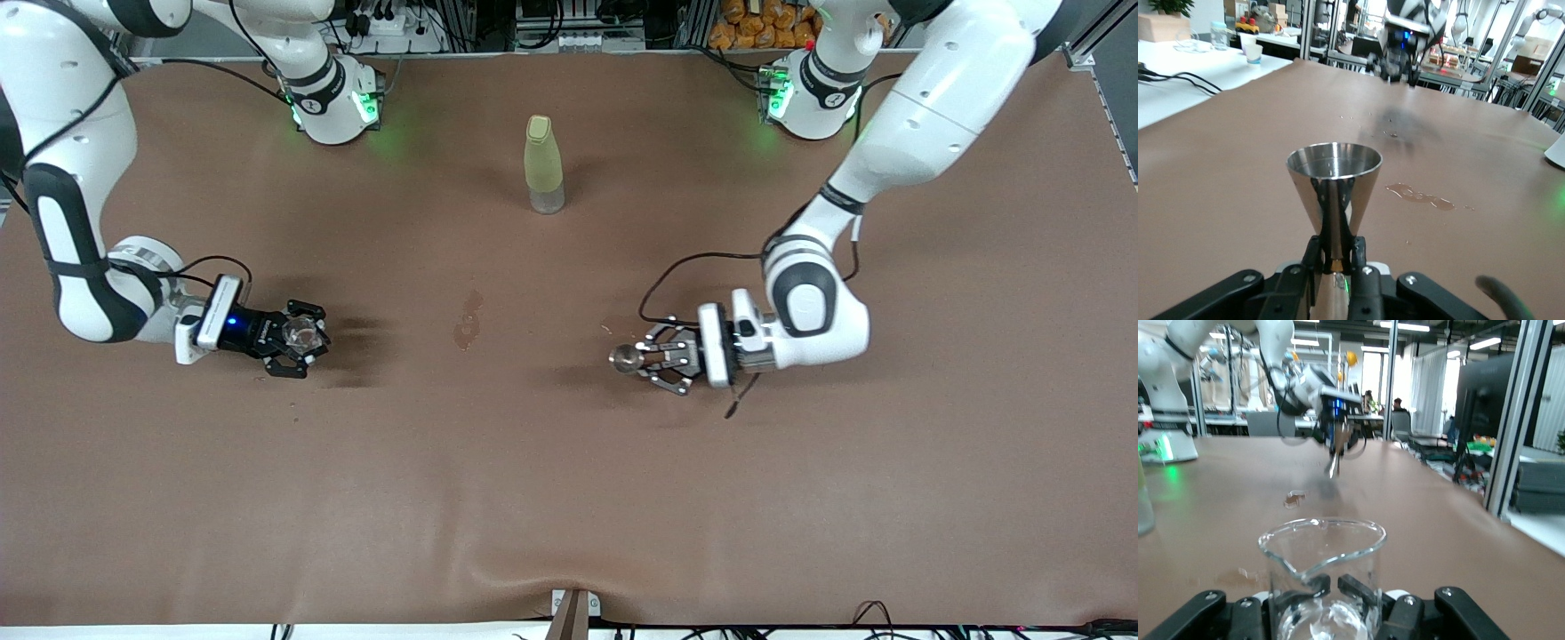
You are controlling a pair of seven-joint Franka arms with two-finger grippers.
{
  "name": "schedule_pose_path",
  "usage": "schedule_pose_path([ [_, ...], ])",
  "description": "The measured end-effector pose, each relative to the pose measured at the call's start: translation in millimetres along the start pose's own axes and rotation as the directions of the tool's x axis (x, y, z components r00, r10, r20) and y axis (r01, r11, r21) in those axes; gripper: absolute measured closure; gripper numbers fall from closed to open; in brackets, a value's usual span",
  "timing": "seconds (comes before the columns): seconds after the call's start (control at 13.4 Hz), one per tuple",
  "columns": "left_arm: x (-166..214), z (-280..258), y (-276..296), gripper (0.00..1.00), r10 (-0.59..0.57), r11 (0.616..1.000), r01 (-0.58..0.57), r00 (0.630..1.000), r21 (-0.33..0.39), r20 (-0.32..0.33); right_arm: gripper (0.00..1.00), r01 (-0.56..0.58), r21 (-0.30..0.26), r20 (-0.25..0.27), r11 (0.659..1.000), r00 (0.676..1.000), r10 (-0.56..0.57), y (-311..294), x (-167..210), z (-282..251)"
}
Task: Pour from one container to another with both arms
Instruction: 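Lift the beaker with the right gripper toward the jigger in the left gripper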
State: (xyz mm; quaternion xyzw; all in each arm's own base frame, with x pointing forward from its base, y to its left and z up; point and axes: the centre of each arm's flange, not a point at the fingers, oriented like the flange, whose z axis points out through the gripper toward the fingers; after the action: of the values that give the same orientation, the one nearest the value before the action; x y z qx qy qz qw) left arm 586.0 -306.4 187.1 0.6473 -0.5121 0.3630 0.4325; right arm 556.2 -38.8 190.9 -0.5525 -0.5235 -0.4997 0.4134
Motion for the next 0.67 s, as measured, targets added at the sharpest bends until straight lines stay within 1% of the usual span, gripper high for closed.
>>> schedule_pose_path([
  [0.15, 6, 34, 13, 0.79, 0.018, 1.000, -0.018, 1.000, -0.018, -0.008, 0.86, -0.047, 0.029, -0.036, 0.998, 0.998, 0.048, 3, 28, 2],
  [0.22, 11, 49, 18, 0.79, 0.039, 0.999, -0.040, 0.999, -0.023, -0.023, 0.86, -0.070, 0.046, -0.049, 0.996, 0.996, 0.072, 4, 43, 1],
  [0.37, 20, 75, 28, 0.79, 0.061, 0.998, -0.062, 0.997, -0.012, -0.039, 0.86, -0.105, 0.083, -0.046, 0.991, 0.993, 0.109, 7, 76, -5],
  [0.52, 23, 102, 41, 0.79, 0.062, 0.998, -0.062, 0.998, 0.003, -0.022, 0.86, -0.133, 0.108, -0.043, 0.985, 0.989, 0.138, 8, 110, -10],
  [0.67, 25, 129, 50, 0.79, 0.074, 0.997, -0.074, 0.997, 0.004, -0.014, 0.86, -0.153, 0.136, -0.052, 0.979, 0.986, 0.161, 6, 134, -7],
])
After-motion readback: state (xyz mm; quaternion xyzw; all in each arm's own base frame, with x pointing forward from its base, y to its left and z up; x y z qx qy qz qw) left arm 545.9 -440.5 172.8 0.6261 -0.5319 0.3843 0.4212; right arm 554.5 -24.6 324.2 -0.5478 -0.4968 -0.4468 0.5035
